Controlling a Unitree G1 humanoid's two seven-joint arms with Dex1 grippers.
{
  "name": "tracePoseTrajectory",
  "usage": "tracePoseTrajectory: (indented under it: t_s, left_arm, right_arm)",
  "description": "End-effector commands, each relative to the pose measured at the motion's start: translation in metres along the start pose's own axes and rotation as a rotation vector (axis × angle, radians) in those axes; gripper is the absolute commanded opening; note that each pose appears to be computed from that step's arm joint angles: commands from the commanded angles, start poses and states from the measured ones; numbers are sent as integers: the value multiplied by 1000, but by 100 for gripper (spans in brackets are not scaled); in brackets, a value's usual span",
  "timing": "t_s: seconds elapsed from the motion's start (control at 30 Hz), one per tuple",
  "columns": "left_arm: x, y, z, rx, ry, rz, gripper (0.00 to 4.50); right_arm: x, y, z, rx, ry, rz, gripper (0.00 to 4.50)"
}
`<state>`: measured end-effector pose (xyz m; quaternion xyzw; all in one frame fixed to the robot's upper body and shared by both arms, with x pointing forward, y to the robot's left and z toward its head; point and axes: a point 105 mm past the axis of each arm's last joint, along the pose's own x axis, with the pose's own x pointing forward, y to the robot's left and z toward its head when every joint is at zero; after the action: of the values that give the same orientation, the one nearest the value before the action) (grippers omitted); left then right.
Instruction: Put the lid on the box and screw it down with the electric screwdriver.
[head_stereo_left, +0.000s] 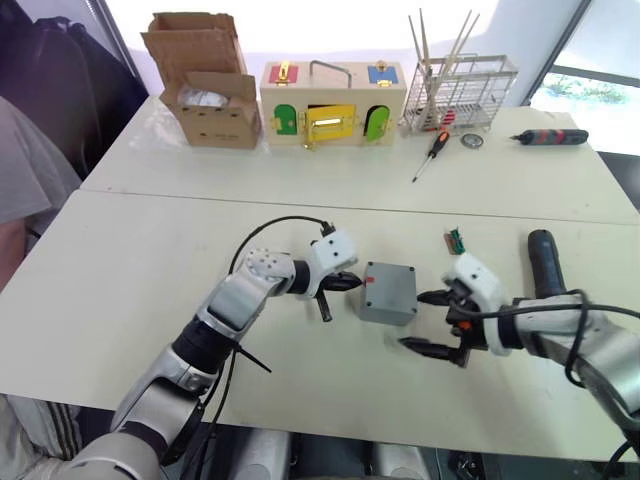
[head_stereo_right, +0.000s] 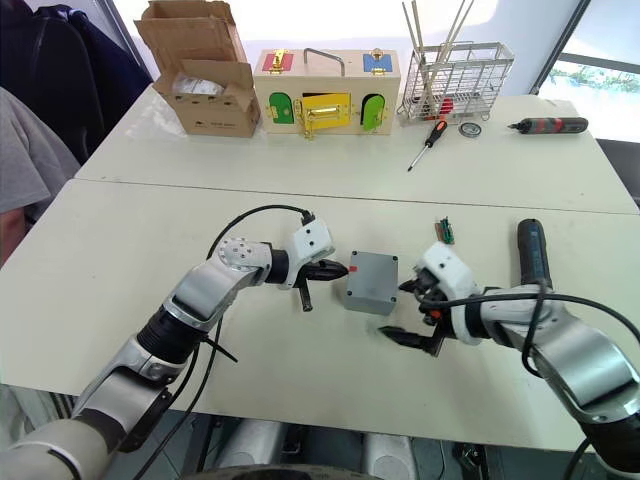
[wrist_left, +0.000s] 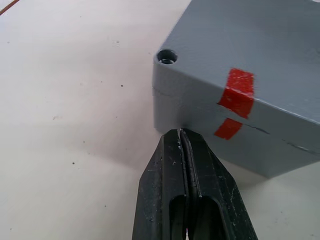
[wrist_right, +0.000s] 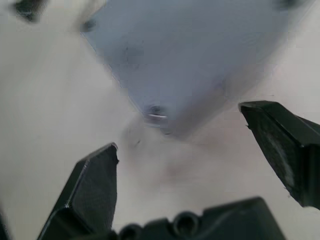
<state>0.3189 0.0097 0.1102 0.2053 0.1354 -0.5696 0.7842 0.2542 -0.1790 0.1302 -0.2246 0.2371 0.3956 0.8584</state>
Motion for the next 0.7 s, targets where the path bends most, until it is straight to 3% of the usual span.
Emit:
tracePoseTrajectory:
  t_s: [0.03,0.2,0.33,0.5,0.7]
  left_arm:
    - [-33,7,19,13,-75,41,0]
    - [-64,-18,37,-59,-159,-105,0]
    - [-66,-33,40,-75,-168,-169,0]
    - [-50,-33,23,-78,-90,-141,0]
    - [-29,-23,-3,-32,6,-68,0]
  right_arm:
    - [-48,-41,27,-56,-165,-287,448]
    - [-66,-48,16,154,-250,-342,448]
    - [-61,-46,4,269,-316,-339,448]
    - [-48,-36,12,240,-338,-267,448]
    - [-27,-9,14,129,-232,-65,448]
